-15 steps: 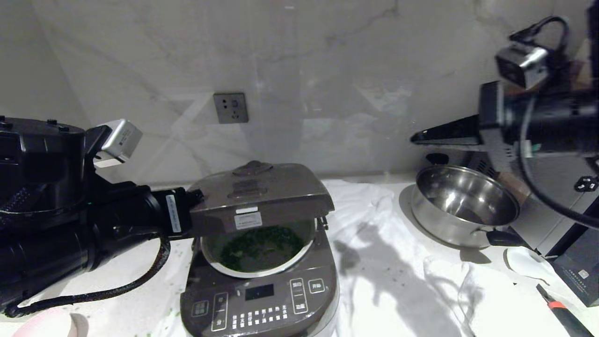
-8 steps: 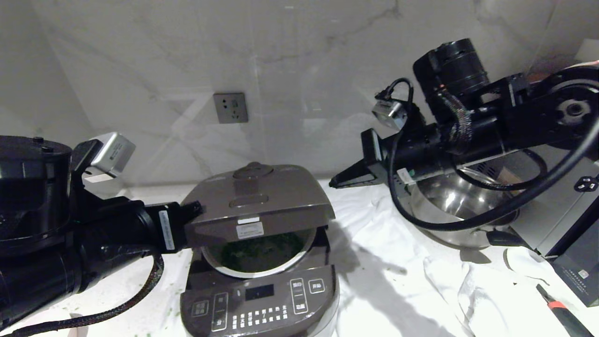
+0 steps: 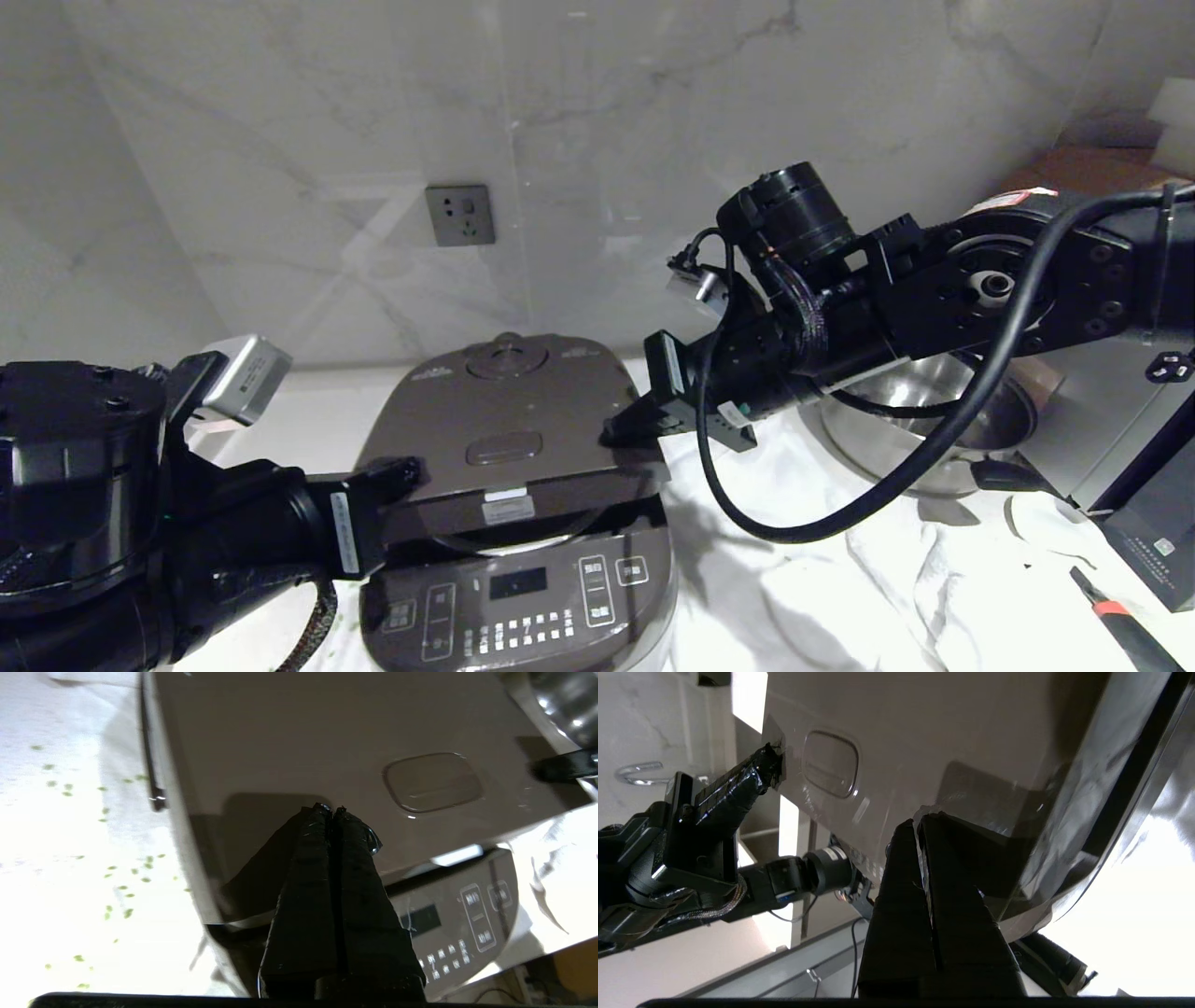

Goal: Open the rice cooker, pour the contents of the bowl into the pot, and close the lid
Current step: Close the rice cooker

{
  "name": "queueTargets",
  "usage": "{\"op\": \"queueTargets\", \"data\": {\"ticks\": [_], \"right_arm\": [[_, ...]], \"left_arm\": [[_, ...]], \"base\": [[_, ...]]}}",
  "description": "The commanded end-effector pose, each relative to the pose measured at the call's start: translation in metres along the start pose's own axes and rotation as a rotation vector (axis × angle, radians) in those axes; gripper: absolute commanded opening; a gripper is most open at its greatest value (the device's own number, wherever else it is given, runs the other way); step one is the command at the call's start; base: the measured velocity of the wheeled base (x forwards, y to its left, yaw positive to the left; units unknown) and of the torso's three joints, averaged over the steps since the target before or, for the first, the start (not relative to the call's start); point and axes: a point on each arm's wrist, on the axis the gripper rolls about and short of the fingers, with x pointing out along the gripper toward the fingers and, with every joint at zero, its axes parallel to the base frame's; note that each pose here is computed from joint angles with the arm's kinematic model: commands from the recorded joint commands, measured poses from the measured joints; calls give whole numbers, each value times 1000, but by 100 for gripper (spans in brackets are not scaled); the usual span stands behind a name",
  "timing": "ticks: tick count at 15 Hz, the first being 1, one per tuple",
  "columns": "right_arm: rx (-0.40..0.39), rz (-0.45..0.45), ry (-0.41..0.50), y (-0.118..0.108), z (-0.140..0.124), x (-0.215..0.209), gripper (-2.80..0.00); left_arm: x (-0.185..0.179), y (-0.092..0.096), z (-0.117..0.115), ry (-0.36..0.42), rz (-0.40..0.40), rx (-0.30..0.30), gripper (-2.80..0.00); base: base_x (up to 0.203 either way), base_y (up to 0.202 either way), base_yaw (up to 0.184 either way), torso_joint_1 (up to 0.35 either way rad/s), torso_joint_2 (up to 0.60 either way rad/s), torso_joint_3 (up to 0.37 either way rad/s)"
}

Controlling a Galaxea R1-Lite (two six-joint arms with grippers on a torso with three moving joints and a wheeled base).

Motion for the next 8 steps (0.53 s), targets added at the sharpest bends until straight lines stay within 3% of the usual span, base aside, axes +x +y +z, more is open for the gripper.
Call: {"op": "queueTargets", "data": {"ticks": [1, 8], "right_arm": [[15, -8, 23, -2, -6, 2, -280], [66, -54, 97, -21, -26, 7, -280]], "left_arm": [[1, 1, -6, 13, -1, 4, -280], [14, 7, -31, 123, 35, 15, -280]], "base": [[0, 0, 0, 0, 0, 0], [0, 0, 0, 0, 0, 0]]}}
